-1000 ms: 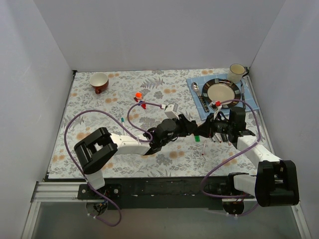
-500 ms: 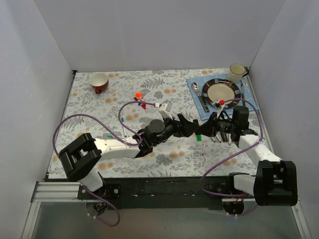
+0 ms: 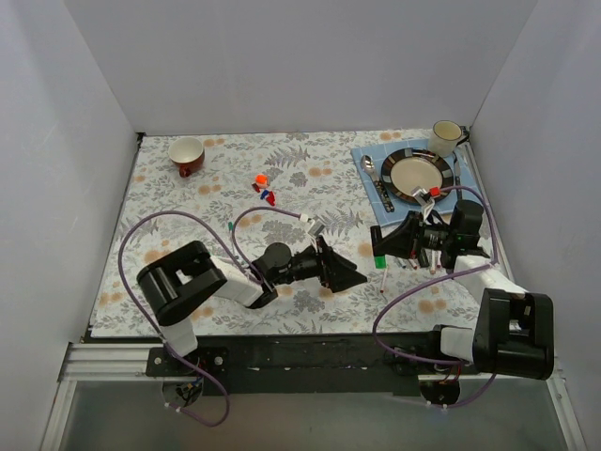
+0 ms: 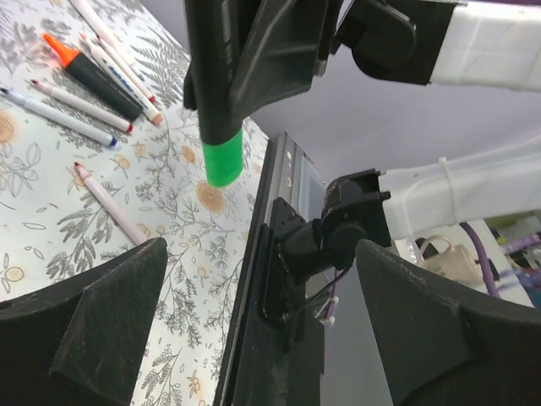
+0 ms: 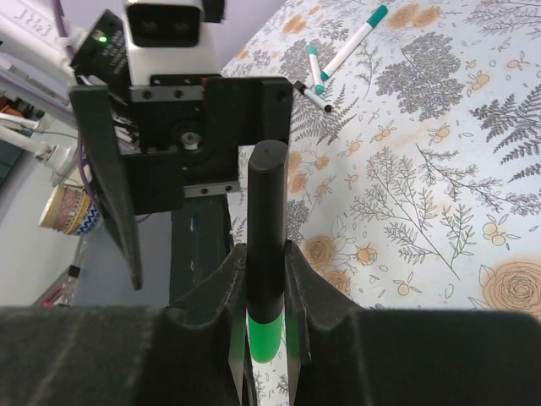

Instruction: Open the pen caps

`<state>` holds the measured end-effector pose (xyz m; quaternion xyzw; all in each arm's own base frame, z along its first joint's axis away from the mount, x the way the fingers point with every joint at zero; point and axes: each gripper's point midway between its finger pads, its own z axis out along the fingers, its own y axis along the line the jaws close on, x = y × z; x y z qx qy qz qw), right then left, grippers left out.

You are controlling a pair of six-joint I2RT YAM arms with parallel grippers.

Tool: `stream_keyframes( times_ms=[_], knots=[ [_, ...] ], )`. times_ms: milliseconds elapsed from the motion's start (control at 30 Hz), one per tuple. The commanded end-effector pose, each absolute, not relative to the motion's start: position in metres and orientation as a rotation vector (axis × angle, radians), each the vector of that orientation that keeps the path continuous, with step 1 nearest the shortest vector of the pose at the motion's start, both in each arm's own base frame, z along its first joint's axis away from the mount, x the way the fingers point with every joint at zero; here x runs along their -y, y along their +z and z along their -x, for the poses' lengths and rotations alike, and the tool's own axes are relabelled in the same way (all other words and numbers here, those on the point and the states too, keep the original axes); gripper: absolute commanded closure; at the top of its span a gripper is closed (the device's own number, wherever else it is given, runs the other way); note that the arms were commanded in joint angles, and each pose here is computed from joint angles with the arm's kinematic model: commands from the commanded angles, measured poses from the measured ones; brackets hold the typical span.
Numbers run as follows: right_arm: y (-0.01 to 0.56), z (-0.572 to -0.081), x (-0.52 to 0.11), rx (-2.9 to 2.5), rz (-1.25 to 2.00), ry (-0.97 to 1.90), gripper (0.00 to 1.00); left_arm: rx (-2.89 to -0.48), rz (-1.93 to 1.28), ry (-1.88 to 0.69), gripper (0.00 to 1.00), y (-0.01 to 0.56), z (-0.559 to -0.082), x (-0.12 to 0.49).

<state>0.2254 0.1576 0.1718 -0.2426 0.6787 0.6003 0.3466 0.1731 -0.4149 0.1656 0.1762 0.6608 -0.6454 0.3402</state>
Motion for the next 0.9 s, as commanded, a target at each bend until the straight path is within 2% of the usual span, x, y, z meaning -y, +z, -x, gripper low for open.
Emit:
stream_keyframes(
  times_ms=[0,167,233,267,600,833,867],
  knots=[
    [0.185,-0.21,-0.157,-1.663,0.777,1.631,0.99,-1.527,-0.564,-1.807,0.08,0.192,-0.163,0.428],
    [0.181,-0.204,-0.158,-1.669,0.752,1.716,0.99,-1.496,-0.523,-1.829,0.12,0.181,-0.171,0.438],
    [0.191,-0.211,-0.158,-1.518,0.854,1.665,0.99,-1.457,-0.523,-1.825,0.12,0.186,-0.175,0.444],
    [0.189,-0.202,-0.159,-1.587,0.7,1.798,0.99,-1.447,-0.528,-1.827,0.12,0.186,-0.175,0.447],
    [0.189,-0.213,-0.16,-1.559,0.723,1.714,0.99,-1.378,-0.498,-1.829,0.17,0.194,-0.187,0.469],
    [0.191,-0.212,-0.16,-1.526,0.708,1.719,0.99,-1.35,-0.484,-1.877,0.32,0.197,-0.188,0.479],
    [0.191,-0.213,-0.16,-1.525,0.71,1.717,0.99,-1.341,-0.493,-1.888,0.4,0.198,-0.186,0.48]
  ],
)
